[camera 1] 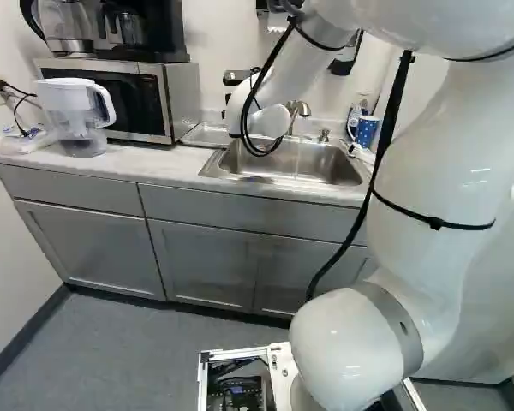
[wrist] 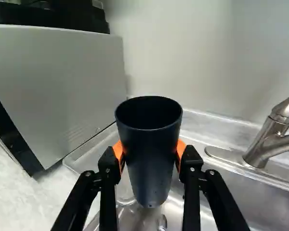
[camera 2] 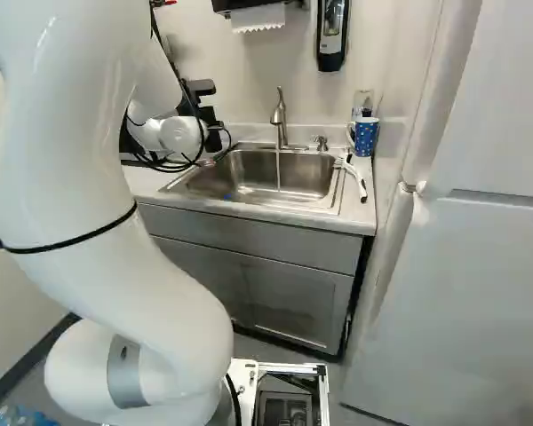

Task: Rinse the cup and place it in the tray

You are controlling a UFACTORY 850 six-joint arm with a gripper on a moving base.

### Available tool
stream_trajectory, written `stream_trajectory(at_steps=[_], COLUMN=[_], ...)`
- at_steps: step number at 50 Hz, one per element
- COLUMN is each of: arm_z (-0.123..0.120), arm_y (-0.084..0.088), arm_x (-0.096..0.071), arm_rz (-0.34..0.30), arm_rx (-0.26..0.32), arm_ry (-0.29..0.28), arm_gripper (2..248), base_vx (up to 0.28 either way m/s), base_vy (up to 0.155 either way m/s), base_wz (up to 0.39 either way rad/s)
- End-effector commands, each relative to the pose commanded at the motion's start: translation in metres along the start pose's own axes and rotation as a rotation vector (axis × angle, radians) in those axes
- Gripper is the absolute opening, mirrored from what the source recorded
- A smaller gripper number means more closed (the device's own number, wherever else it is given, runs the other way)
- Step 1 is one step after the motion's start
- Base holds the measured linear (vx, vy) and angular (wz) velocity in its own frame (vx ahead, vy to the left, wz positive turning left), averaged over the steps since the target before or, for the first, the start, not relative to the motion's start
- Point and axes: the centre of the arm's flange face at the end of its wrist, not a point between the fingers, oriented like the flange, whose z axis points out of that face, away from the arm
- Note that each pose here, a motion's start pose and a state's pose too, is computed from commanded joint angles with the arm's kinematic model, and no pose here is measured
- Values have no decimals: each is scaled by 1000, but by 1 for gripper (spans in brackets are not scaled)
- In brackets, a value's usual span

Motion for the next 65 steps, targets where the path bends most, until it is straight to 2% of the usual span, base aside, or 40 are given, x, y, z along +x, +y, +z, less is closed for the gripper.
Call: stream_trajectory(at_steps=[35,53,65], arm_z=[57,93,105], arm_y=[-36,-48,-56], arm_x=[7,-8,-21], arm_rz=[51,58,55], arm_rx=[20,27,37], arm_ry=[15,-2,-19], arm_gripper=[123,123,123], base_vx=[0,0,0], base_vy=[0,0,0], base_wz=[0,0,0])
